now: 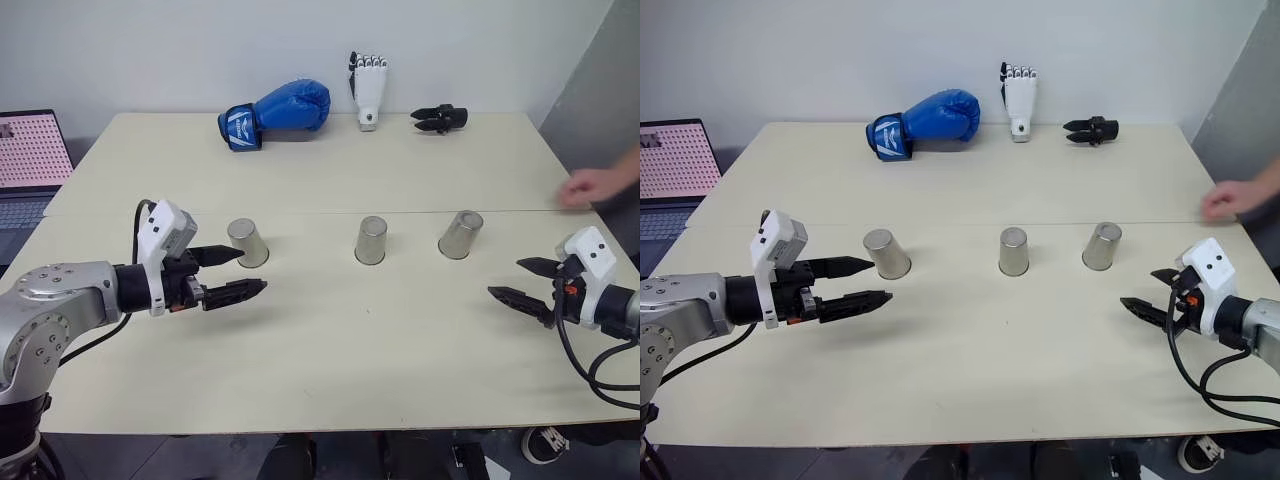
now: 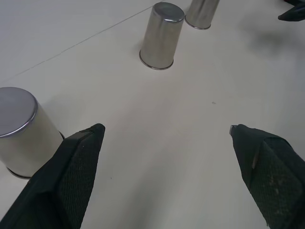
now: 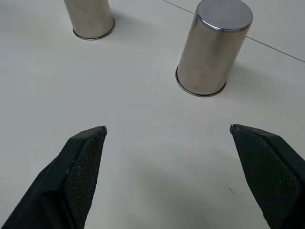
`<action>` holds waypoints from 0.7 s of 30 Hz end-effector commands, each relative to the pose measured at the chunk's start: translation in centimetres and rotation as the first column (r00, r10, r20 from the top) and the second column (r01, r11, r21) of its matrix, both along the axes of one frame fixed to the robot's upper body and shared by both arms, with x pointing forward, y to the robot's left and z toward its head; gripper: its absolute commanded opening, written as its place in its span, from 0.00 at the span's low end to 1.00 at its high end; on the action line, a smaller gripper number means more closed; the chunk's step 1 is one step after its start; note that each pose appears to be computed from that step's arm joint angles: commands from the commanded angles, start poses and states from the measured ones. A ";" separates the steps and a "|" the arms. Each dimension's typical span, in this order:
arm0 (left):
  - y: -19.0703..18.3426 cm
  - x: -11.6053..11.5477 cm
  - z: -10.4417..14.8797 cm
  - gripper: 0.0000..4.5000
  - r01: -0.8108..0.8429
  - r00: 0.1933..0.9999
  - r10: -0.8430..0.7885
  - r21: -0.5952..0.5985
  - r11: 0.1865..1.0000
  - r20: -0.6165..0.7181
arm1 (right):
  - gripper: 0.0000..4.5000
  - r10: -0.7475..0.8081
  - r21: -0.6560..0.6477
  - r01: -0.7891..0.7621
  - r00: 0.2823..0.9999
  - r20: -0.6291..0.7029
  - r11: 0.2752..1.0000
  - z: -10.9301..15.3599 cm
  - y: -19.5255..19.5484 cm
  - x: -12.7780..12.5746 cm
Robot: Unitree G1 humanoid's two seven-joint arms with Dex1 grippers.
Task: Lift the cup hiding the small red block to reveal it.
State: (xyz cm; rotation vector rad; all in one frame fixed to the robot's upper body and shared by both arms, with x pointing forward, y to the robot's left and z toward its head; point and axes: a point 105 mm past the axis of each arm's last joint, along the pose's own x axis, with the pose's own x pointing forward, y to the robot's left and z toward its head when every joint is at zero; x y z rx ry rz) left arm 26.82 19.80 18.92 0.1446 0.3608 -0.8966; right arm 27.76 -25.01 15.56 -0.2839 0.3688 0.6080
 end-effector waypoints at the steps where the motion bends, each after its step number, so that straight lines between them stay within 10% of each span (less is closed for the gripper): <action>1: -0.1 -0.3 0.7 1.00 0.009 0.999 -0.010 0.017 1.000 0.045 | 0.98 0.035 0.004 -0.035 0.999 0.027 0.999 0.7 0.8 -0.1; 21: -1.4 -2.4 -2.4 1.00 -0.082 0.977 0.079 0.006 0.997 0.197 | 0.98 0.109 0.129 -0.125 0.987 0.118 0.984 -2.2 11.8 5.0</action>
